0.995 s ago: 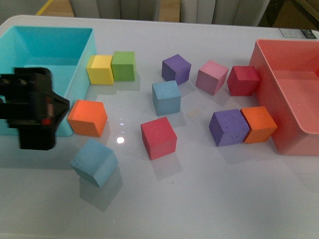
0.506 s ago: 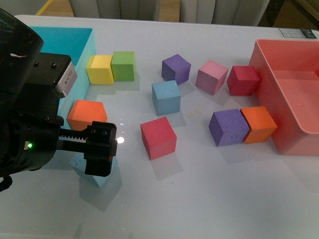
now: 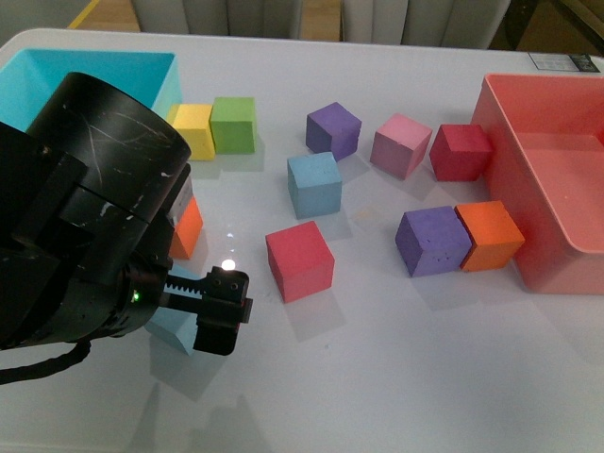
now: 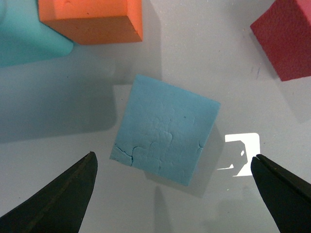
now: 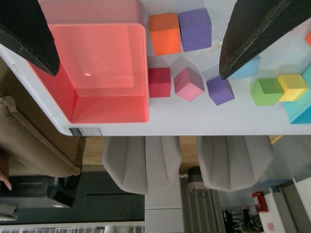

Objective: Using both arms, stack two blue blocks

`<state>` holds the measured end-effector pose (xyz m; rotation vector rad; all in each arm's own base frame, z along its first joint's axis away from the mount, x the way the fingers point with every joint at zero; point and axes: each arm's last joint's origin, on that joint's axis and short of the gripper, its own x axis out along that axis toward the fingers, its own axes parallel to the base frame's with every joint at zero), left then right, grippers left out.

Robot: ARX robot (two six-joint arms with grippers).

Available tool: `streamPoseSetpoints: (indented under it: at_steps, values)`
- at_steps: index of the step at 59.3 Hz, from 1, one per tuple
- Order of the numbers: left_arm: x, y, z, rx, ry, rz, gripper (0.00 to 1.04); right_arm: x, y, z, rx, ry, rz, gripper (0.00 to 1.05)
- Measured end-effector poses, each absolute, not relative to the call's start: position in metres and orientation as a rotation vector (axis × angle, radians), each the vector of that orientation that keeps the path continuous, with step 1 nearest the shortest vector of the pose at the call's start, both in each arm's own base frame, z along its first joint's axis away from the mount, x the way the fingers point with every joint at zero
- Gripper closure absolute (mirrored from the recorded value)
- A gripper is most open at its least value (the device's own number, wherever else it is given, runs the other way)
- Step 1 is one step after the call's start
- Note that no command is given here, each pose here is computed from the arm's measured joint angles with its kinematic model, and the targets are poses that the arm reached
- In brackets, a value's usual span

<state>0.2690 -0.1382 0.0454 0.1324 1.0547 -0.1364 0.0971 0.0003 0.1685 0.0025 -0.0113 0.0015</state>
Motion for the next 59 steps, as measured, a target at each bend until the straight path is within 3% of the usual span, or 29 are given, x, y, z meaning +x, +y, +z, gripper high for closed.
streamPoseSetpoints:
  at_steps: [59]
  values:
    - [0.291, -0.131, 0.011, 0.322, 1.08, -0.238, 0.09, 0.097, 0.0, 0.169, 0.003, -0.012, 0.002, 0.09]
